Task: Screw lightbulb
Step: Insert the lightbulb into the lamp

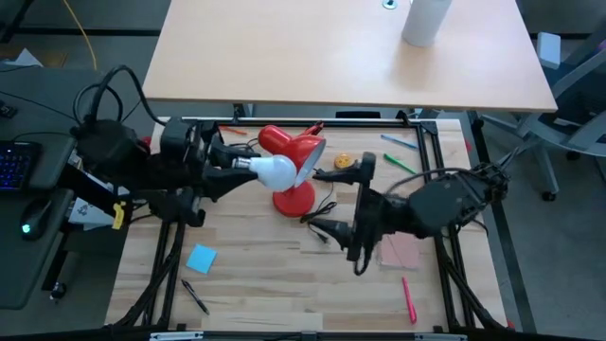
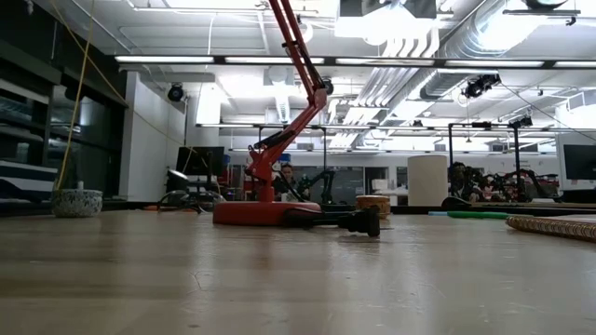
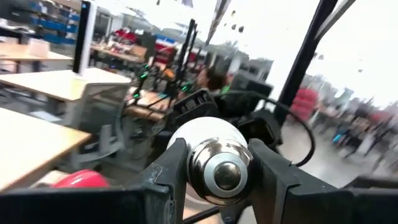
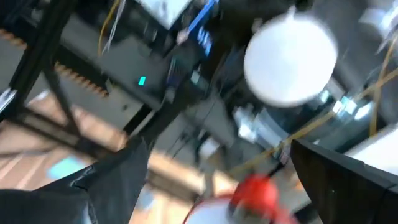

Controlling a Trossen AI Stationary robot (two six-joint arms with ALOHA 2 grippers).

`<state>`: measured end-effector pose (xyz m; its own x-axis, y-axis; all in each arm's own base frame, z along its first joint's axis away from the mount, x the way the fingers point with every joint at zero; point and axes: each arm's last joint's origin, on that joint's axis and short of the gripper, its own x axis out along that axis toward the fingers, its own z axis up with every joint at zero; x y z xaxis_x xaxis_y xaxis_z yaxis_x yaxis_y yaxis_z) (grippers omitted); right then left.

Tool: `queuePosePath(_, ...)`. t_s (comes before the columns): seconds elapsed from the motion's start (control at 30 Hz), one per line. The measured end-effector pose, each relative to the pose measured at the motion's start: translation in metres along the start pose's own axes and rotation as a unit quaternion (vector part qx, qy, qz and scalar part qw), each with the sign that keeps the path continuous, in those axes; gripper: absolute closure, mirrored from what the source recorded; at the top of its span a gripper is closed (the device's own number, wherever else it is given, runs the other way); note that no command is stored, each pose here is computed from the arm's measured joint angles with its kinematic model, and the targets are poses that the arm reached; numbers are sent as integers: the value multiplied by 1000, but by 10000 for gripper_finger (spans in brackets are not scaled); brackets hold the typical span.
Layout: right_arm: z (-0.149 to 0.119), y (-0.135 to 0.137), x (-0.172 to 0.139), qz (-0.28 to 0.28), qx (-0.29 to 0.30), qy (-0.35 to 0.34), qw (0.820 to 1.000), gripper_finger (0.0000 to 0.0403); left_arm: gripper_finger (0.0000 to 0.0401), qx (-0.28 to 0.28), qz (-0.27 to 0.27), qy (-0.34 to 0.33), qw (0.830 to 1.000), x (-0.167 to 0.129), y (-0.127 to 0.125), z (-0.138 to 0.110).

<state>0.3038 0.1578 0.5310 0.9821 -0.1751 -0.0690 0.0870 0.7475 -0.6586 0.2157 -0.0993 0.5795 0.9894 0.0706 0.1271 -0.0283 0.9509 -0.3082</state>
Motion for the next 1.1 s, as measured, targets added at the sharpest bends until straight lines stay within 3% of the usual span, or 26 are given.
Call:
queuePosePath(0.23,17,-13,4,-95,-94,-53,990,20,287,-60,-27,-54,996,8,-6,7)
queuePosePath(0.37,21,-12,11,-117,-164,-66,977,20,288,-75,-50,-75,993,15,-6,10)
queuePosePath(0.67,29,-10,18,-166,-229,-98,954,20,288,-94,-55,-65,992,30,-5,2)
queuePosePath(1.1,27,-16,22,-177,-212,-103,956,20,288,-113,-80,-40,990,47,-6,-11)
